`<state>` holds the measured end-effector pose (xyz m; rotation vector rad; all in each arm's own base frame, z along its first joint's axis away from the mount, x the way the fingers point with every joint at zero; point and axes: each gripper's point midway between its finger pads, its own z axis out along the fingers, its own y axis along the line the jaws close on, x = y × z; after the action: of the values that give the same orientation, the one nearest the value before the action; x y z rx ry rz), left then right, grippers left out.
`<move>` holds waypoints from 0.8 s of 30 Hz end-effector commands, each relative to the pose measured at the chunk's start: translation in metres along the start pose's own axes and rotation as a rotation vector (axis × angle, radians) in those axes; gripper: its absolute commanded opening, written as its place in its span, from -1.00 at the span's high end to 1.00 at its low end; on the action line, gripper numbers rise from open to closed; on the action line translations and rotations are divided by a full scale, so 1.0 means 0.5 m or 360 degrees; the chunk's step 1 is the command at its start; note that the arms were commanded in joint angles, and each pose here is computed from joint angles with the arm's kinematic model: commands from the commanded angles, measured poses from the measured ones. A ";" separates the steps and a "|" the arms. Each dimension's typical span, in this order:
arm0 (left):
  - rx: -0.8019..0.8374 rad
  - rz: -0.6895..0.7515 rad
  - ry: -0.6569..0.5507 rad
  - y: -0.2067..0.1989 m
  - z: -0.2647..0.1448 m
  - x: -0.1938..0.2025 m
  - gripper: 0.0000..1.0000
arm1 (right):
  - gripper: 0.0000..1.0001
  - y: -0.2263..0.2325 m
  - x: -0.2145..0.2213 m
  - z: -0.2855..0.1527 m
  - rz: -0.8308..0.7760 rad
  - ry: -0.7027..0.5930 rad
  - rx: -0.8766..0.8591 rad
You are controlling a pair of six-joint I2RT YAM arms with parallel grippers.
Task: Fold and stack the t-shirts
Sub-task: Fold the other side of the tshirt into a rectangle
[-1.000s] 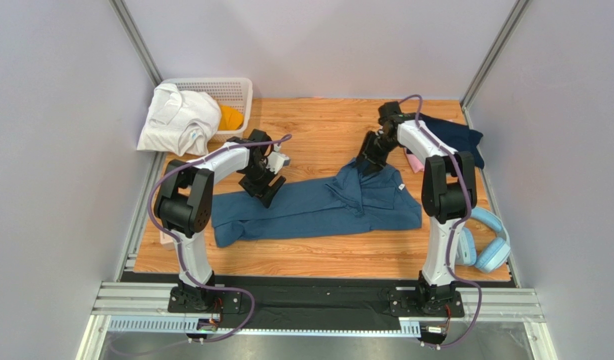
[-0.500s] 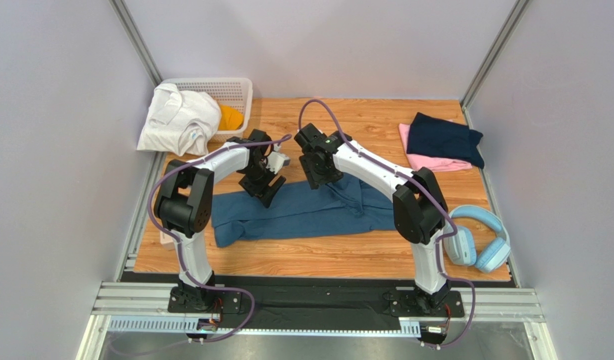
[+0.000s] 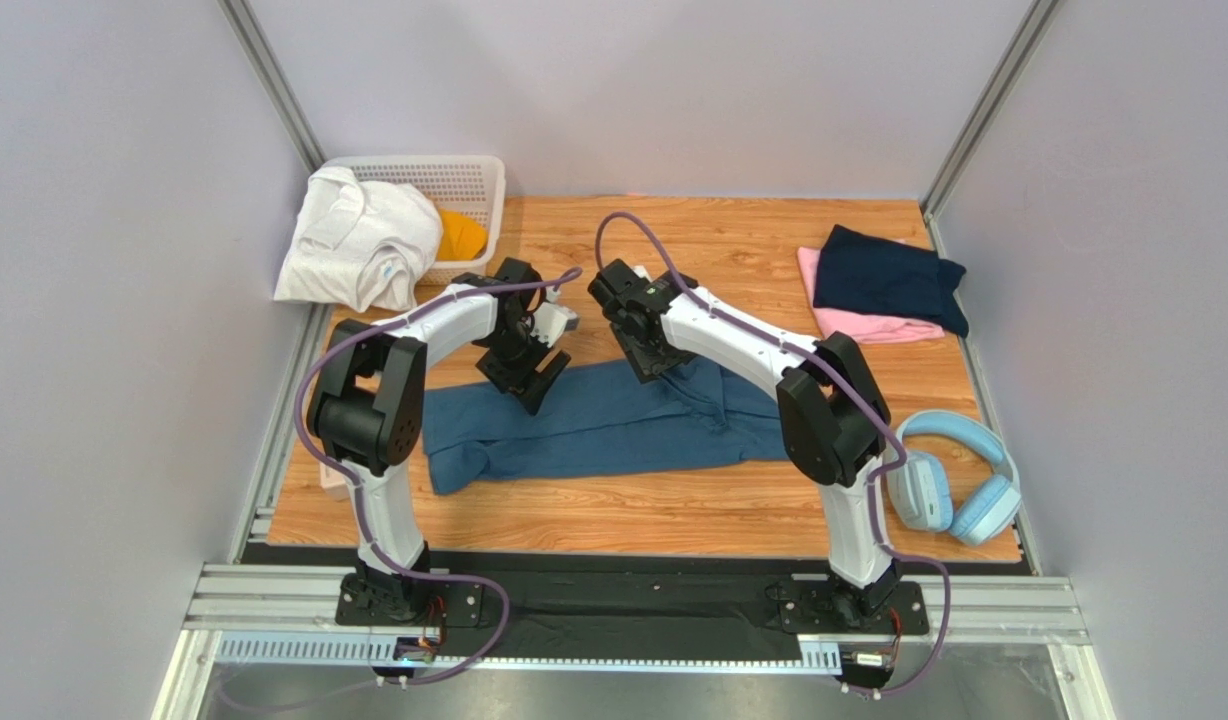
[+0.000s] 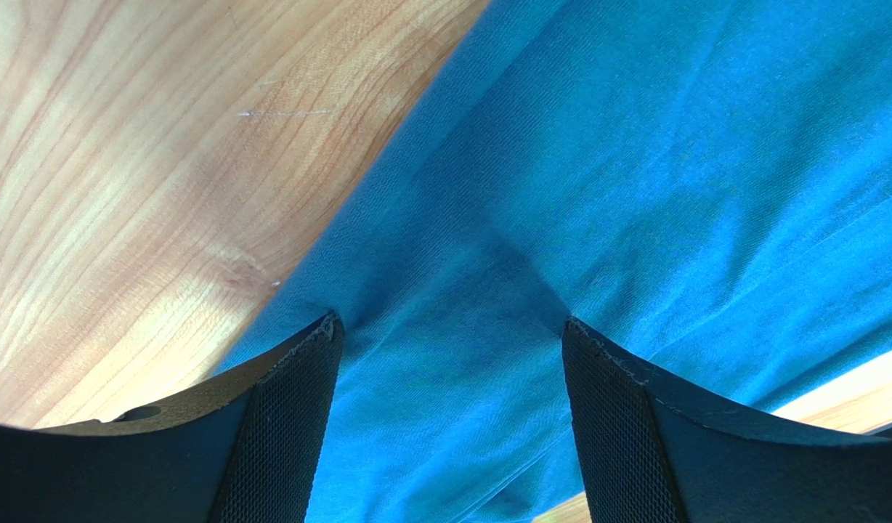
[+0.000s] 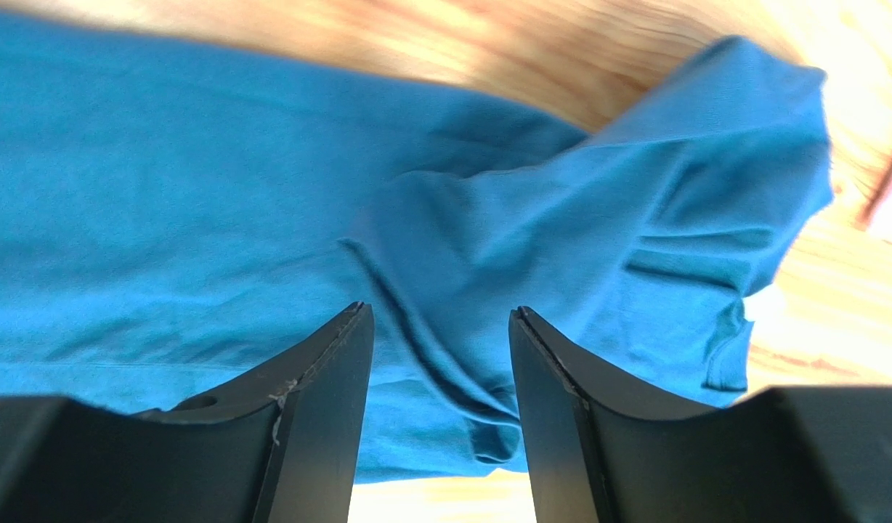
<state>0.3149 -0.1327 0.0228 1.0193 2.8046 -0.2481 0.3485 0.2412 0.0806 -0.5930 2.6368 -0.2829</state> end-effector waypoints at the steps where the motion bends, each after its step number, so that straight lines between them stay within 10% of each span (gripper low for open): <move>1: -0.0040 0.0022 -0.0088 0.008 -0.036 -0.024 -0.60 | -0.08 0.037 -0.005 -0.026 -0.0117 -0.0090 -0.0069; 24: -0.0018 0.0025 -0.0085 0.002 -0.035 -0.021 -0.60 | 0.28 0.062 -0.007 0.034 -0.0228 -0.0097 -0.0020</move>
<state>0.3150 -0.1303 0.0227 1.0137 2.8106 -0.2394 0.3306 0.2607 0.0567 -0.7718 2.6112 -0.2623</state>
